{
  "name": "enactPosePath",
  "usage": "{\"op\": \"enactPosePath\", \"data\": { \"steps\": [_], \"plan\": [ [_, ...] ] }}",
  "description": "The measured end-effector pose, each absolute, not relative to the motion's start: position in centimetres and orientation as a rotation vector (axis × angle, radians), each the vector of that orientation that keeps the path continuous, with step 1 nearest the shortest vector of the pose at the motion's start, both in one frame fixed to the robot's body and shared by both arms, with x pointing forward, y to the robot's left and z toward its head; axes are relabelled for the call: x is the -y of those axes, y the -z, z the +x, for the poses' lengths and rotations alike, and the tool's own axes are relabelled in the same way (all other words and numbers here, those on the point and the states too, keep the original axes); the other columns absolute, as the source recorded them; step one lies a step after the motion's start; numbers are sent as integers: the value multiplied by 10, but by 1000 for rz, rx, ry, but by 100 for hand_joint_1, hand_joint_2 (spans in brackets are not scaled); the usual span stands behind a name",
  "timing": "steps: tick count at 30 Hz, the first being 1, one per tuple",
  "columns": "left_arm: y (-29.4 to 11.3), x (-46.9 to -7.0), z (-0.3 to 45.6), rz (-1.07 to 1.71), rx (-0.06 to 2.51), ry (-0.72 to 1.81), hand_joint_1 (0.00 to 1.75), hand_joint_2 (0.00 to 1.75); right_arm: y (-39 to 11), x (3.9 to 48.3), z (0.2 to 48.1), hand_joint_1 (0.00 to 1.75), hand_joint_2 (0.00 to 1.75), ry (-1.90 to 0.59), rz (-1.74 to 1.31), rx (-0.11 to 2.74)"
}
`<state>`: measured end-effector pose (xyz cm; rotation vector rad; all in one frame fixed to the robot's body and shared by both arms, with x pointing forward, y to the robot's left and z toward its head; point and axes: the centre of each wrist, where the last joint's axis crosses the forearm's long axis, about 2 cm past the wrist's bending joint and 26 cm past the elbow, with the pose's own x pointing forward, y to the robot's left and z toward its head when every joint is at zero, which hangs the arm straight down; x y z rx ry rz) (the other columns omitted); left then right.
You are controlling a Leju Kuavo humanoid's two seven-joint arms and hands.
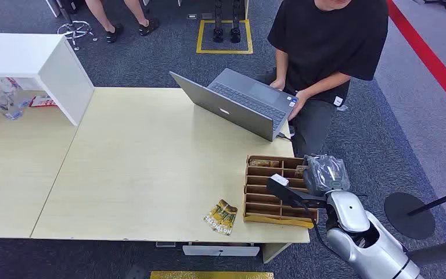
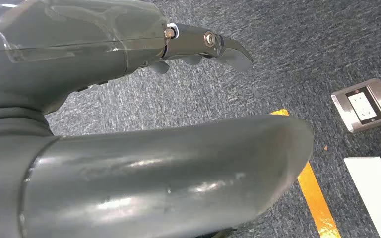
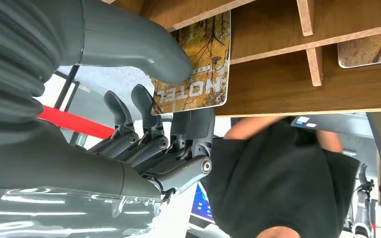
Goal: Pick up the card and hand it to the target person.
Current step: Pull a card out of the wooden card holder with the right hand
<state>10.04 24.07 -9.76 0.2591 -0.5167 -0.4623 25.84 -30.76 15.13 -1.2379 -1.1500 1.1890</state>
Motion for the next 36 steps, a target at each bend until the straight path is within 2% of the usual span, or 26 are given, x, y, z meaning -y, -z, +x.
{"op": "enactPosePath", "data": {
  "steps": [10, 20, 36],
  "plan": [
    [97, -241, 102, 260, 520, 464, 0, 0, -152, 308, 260, 140, 175, -1187, -1241, 1157],
    [97, -241, 101, 261, 520, 465, 0, 0, -152, 307, 260, 161, 175, -1134, -1166, 1206],
    [97, -241, 101, 261, 522, 465, 0, 0, -153, 304, 259, 161, 175, -1107, -1133, 1225]
  ]
}}
